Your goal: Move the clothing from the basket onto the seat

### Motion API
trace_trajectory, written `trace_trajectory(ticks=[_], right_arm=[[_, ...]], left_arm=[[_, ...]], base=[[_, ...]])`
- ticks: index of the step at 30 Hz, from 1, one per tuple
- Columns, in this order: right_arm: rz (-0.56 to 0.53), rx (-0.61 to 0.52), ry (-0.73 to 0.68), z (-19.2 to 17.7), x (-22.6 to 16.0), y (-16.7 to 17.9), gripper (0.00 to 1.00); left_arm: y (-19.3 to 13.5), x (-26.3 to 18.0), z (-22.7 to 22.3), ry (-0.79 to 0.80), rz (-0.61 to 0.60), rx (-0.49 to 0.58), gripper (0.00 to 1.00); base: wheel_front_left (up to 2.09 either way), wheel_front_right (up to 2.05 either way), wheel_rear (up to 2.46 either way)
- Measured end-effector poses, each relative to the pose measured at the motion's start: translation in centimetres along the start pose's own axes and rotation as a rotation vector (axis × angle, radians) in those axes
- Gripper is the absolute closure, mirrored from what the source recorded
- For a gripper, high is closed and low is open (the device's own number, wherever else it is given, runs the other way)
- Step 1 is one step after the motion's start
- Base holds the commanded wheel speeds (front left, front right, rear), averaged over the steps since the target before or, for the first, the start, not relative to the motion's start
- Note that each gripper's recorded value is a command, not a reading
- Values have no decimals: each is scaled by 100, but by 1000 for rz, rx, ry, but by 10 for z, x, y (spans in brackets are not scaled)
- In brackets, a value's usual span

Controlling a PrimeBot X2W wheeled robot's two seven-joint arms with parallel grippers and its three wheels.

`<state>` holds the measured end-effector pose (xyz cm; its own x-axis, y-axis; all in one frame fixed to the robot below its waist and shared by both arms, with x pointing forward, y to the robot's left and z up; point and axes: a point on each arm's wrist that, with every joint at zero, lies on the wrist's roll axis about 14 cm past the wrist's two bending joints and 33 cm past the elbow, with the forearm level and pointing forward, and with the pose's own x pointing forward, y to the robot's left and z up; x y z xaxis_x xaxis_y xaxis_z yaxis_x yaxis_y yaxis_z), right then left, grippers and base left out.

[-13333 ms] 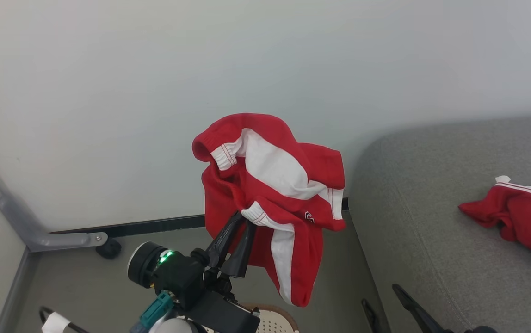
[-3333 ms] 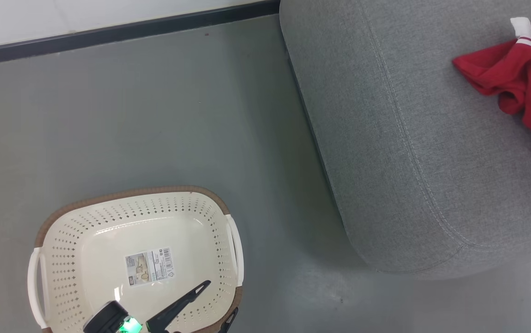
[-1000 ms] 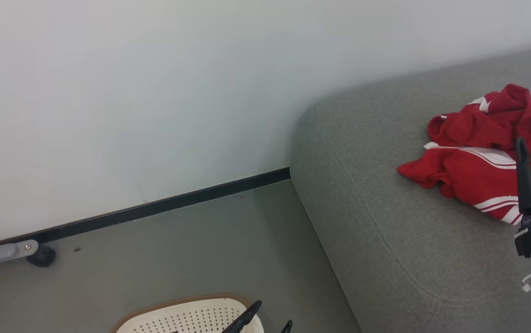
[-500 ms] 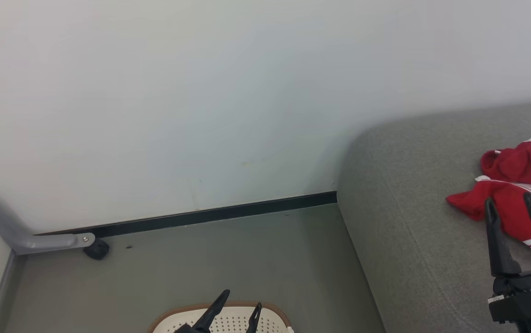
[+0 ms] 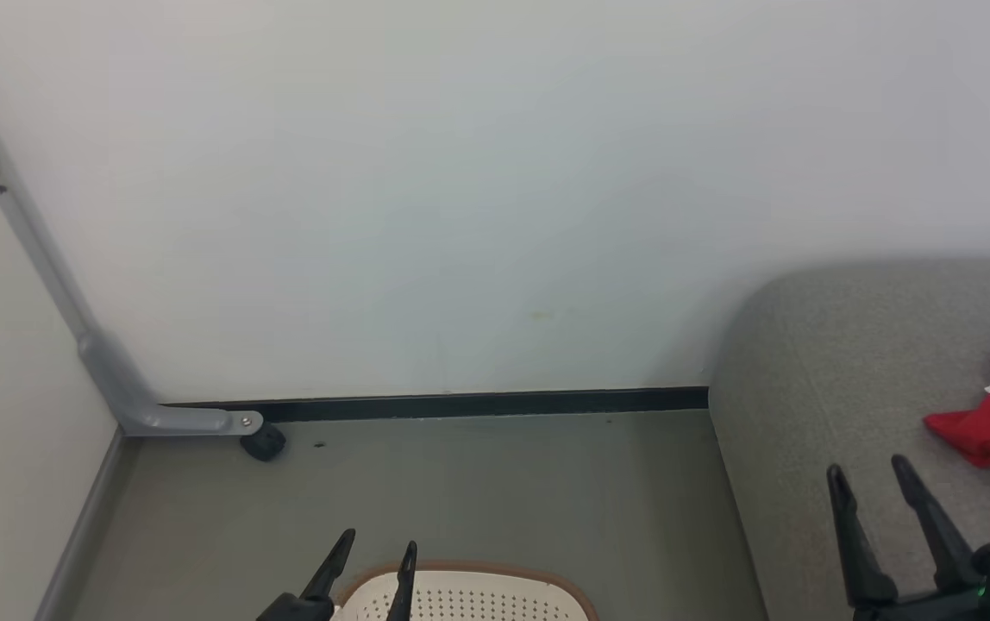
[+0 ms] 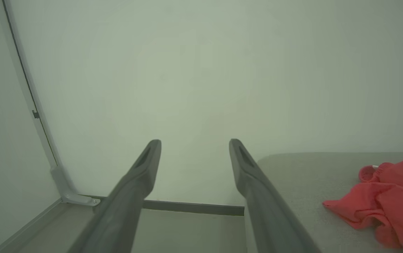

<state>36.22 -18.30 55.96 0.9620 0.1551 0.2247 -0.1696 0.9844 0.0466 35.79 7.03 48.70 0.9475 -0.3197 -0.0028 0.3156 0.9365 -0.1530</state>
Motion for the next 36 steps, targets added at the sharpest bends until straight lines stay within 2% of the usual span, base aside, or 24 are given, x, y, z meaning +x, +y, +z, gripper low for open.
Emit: trace_trajectory(ticks=[7, 18, 26, 36], right_arm=[[23, 56, 84, -30, -9, 21, 0], [44, 60, 139, -48, -11, 35, 0], [60, 63, 172, -59, -16, 46, 0], [44, 65, 179, -62, -17, 42, 0]], left_arm=[[35, -23, -10, 22, 145, -13, 0], [61, -43, -21, 46, 259, -35, 0], [69, -45, -25, 57, 288, -46, 0], [67, -41, -21, 46, 274, -43, 0]], base=[[0, 0, 0], [0, 0, 0], [0, 0, 0], [0, 0, 0]])
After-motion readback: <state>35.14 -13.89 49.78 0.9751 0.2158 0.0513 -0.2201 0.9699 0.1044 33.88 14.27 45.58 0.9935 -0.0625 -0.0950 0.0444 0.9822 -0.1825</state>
